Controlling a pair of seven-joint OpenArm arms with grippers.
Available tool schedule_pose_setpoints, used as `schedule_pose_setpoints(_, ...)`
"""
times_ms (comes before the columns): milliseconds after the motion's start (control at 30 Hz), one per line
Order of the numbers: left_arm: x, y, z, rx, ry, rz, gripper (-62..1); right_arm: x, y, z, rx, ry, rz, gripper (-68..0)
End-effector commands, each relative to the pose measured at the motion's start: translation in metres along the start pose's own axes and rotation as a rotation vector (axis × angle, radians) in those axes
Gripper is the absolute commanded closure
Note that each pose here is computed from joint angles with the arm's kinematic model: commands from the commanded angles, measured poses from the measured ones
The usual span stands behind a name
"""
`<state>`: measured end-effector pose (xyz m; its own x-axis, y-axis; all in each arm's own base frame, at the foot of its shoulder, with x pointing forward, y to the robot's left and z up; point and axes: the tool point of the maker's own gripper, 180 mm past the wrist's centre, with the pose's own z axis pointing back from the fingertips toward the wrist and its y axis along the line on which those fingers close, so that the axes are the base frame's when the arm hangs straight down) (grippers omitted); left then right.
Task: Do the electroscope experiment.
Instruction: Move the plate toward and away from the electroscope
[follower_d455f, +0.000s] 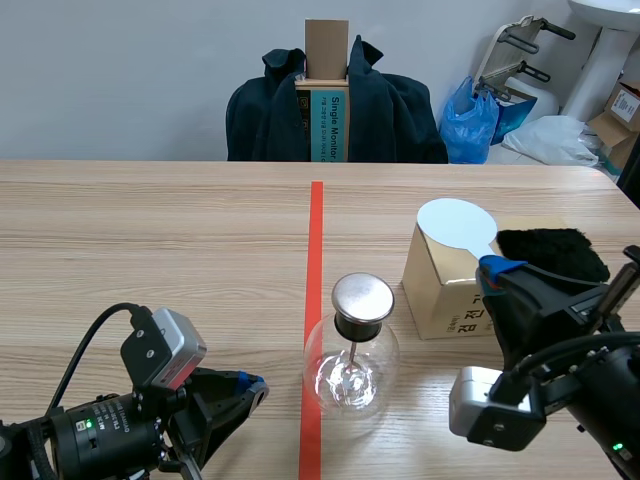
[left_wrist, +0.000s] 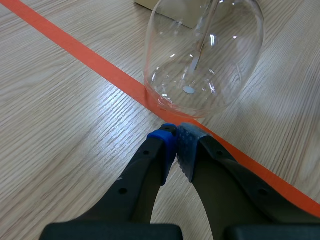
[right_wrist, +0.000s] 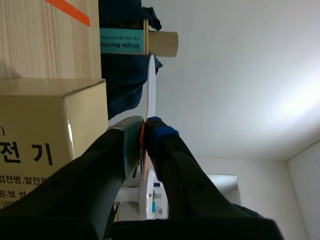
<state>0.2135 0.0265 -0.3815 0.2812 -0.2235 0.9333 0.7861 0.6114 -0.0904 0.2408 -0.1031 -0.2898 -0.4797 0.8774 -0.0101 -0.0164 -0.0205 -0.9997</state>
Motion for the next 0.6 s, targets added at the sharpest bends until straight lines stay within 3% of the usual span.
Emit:
schedule_pose_setpoints(0, 0.014, -0.001, -0.002, -0.002, -0.047, -0.002, -1.7, -0.007, -0.012, -0.003, -0.034, 0.012, 0.026, -0.8)
schedule_pose_setpoints(133, 0.015, -0.001, -0.002, -0.002, -0.053, -0.002, -1.7, -0.007, -0.012, -0.003, -0.034, 0.008, 0.026, -0.8)
schedule_pose_setpoints(200, 0.017, -0.001, -0.002, -0.002, -0.067, -0.002, -1.7, -0.001, -0.012, -0.003, -0.034, -0.022, 0.027, -0.8)
schedule_pose_setpoints(567, 0.019, -0.001, -0.002, -0.002, -0.073, -0.002, -1.7, 0.045, -0.011, 0.004, -0.032, -0.282, 0.033, -0.8)
